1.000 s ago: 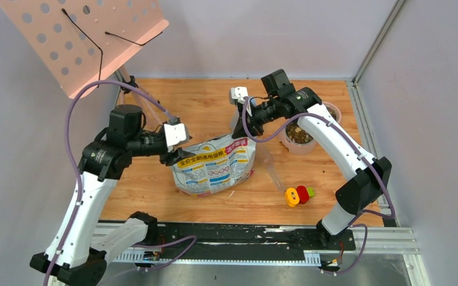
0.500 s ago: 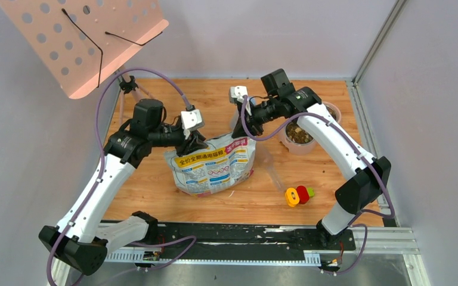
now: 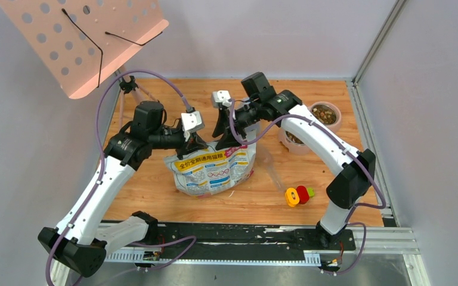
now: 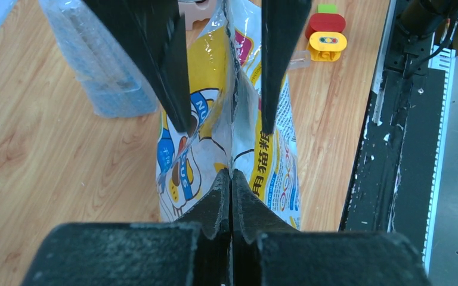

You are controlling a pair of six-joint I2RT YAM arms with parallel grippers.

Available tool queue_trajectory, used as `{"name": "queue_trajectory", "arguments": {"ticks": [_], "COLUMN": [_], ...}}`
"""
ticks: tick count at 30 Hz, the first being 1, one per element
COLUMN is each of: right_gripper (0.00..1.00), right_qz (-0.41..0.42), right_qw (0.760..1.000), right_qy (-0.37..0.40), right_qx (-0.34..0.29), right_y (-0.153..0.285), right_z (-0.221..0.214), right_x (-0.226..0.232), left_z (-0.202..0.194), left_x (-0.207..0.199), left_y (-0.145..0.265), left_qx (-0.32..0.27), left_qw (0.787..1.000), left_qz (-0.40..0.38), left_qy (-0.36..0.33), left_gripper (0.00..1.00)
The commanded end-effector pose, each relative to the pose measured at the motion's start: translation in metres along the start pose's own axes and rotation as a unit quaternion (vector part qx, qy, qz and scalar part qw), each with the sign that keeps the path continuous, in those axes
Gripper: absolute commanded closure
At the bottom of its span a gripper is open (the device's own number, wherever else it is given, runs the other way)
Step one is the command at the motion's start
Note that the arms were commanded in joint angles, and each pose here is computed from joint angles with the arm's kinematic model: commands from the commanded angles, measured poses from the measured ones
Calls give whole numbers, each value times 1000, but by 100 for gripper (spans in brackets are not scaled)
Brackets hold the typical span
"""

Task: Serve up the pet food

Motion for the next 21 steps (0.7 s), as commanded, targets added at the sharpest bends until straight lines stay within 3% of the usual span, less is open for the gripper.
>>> {"name": "queue_trajectory", "arguments": {"ticks": [1,3,4,7,9,10,12,14,18,20,21], "right_gripper": [50,52,59,87,99,100,100,100,100,100,99], "right_qz": [28,32,34,38,34,29,22,15,3,-3,-6], "right_qw": [999,999,999,999,999,999,999,999,998,998,998], "right_qy": [24,22,19,13,14,17,26,38,54,59,61], "right_qx": [-27,-28,-27,-26,-24,-23,-22,-24,-24,-22,-19], "right_y": [-13,-16,-17,-19,-19,-18,-15,-11,-5,-3,-2], "right_z": [13,12,11,10,10,10,12,16,19,18,16], "right_x": [0,-1,-1,-1,-1,-1,1,4,10,13,14], "left_z": [13,13,14,14,15,15,13,10,3,-1,-3], "left_x": [4,5,5,6,6,4,-1,-5,-9,-9,-8], "left_y": [4,4,4,4,6,8,13,17,17,16,16], "left_qx": [-27,-28,-29,-28,-23,-18,-8,6,26,39,44], "left_qw": [999,999,999,999,999,999,999,998,998,997,997], "left_qz": [22,23,24,25,25,22,8,-4,-22,-28,-28], "left_qy": [-25,-25,-25,-25,-35,-35,-51,-60,-55,-55,-57], "left_gripper": [100,100,100,100,88,71,54,49,54,62,71]}}
Point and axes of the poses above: each gripper's point midway between its finger pads, its own y axis back along the fingers, its own x axis along the line the jaws close on, z = x × y, the point moved 9 cm from there along y, back along the fingers, and after that the axes turned 9 degrees about -y, right-handed, at the moved point
